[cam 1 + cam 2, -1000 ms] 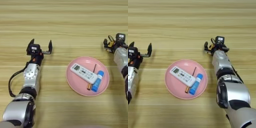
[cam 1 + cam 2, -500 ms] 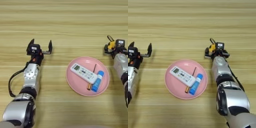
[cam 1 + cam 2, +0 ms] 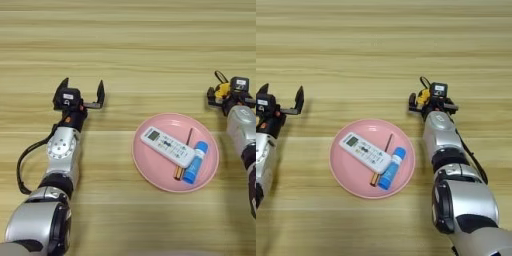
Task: Move the objects on the table
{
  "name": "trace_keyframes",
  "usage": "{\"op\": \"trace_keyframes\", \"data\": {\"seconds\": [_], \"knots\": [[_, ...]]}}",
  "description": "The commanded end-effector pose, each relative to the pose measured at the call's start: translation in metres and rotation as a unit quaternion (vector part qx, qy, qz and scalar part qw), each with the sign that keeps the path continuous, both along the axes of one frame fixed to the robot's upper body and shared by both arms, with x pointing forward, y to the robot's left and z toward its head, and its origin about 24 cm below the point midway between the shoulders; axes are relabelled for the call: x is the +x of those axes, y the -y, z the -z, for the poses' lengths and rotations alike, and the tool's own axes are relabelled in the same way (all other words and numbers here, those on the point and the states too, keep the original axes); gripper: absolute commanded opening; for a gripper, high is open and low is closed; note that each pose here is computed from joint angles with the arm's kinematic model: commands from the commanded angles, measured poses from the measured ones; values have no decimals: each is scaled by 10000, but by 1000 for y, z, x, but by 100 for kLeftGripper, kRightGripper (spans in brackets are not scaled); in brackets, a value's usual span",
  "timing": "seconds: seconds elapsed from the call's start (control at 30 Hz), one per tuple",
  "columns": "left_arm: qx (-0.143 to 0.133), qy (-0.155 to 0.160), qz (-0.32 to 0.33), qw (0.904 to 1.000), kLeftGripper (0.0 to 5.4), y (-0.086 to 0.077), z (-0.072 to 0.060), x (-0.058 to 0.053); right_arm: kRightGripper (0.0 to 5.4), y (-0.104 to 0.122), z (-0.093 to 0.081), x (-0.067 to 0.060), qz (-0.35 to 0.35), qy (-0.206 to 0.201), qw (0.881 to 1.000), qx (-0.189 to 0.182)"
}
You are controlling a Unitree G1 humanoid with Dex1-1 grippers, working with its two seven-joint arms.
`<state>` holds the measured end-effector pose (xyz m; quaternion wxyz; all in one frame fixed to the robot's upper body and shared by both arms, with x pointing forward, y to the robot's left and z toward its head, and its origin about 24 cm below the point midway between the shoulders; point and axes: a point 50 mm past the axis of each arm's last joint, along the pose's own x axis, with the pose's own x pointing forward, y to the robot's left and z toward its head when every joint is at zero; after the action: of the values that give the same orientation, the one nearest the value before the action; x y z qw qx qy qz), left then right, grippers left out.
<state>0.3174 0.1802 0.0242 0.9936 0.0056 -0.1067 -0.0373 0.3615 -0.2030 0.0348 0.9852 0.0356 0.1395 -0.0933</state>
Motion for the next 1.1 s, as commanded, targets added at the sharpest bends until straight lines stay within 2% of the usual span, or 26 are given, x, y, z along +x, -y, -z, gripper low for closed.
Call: {"op": "trace_keyframes", "data": {"seconds": [0.03,0.33,0.6,0.83,1.1], "knots": [[10,42,24,10000,540,3,-3,3,537,0,8,-3,58,-266,9994,206],[11,46,30,10000,540,3,-3,3,537,4,19,-8,156,-598,9978,257],[9,48,28,10000,540,3,-3,2,537,3,19,-7,152,-608,9978,229],[6,43,29,10000,540,3,-2,2,468,6,20,-8,246,-661,9973,200],[4,44,32,10000,540,3,-3,3,462,7,21,-8,224,-726,9969,186]]}}
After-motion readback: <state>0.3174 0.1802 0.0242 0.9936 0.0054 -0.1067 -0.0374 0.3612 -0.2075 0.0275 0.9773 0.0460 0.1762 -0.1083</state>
